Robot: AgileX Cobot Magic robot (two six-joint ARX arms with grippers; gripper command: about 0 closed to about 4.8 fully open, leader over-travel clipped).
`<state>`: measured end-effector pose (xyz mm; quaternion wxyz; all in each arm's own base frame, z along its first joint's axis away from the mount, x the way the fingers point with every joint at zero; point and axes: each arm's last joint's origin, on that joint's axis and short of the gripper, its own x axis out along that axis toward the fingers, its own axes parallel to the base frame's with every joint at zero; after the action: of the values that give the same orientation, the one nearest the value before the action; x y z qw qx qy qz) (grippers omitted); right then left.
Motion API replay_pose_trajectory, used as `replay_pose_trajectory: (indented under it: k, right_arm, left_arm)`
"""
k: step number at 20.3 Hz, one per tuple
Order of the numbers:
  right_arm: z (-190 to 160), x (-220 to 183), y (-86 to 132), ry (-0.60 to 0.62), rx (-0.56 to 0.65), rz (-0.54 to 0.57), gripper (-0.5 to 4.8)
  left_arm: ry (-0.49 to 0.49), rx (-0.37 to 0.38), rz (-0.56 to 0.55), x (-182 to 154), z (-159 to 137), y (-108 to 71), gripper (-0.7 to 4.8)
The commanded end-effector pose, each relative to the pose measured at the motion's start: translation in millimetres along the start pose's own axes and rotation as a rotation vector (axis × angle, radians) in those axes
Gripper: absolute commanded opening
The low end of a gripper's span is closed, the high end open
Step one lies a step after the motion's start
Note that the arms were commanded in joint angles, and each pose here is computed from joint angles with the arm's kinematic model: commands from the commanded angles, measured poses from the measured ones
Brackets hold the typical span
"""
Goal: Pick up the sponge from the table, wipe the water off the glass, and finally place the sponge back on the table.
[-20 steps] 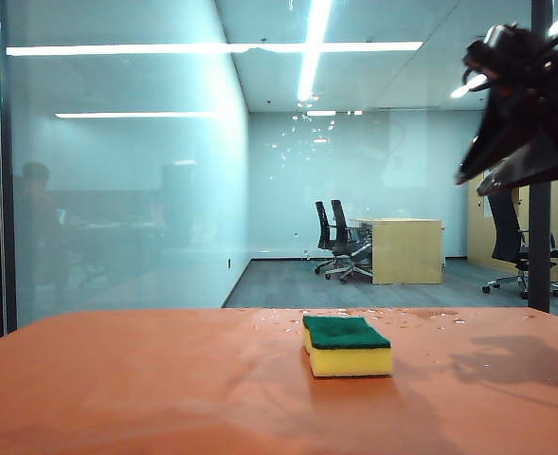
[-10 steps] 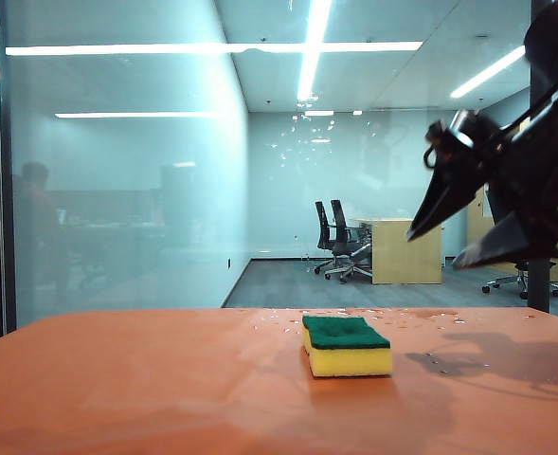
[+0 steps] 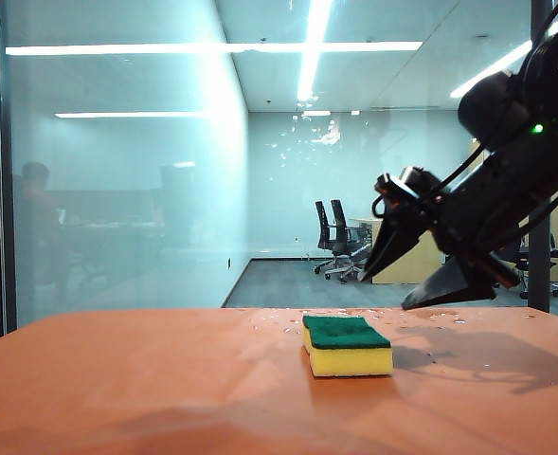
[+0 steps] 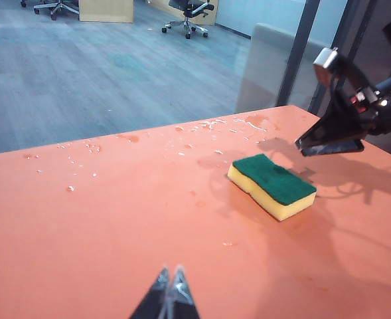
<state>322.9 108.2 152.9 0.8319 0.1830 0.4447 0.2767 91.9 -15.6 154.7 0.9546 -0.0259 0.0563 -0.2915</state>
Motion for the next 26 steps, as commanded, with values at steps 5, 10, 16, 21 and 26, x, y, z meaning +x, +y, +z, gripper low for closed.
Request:
replay_pose_trajectory:
  k: [5, 10, 16, 21, 26]
  right_arm:
    - [-2, 27, 13, 0.056, -0.03, 0.029, 3.08]
    - [-1, 36, 8, 0.061, -0.02, -0.02, 3.11]
    - [9, 33, 15, 0.079, -0.016, 0.013, 3.21]
    - [10, 31, 15, 0.084, -0.012, 0.006, 3.21]
    - [11, 30, 15, 0.073, -0.018, -0.002, 3.21]
  left_arm:
    - [0.0, 0.004, -0.005, 0, 1, -0.3, -0.05]
    - [0.0, 0.004, -0.005, 0, 1, -0.3, -0.05]
    - [-0.001, 0.004, -0.005, 0, 1, -0.3, -0.05]
    - [0.0, 0.004, -0.005, 0, 1, -0.3, -0.05]
    - [0.0, 0.004, -0.005, 0, 1, -0.3, -0.05]
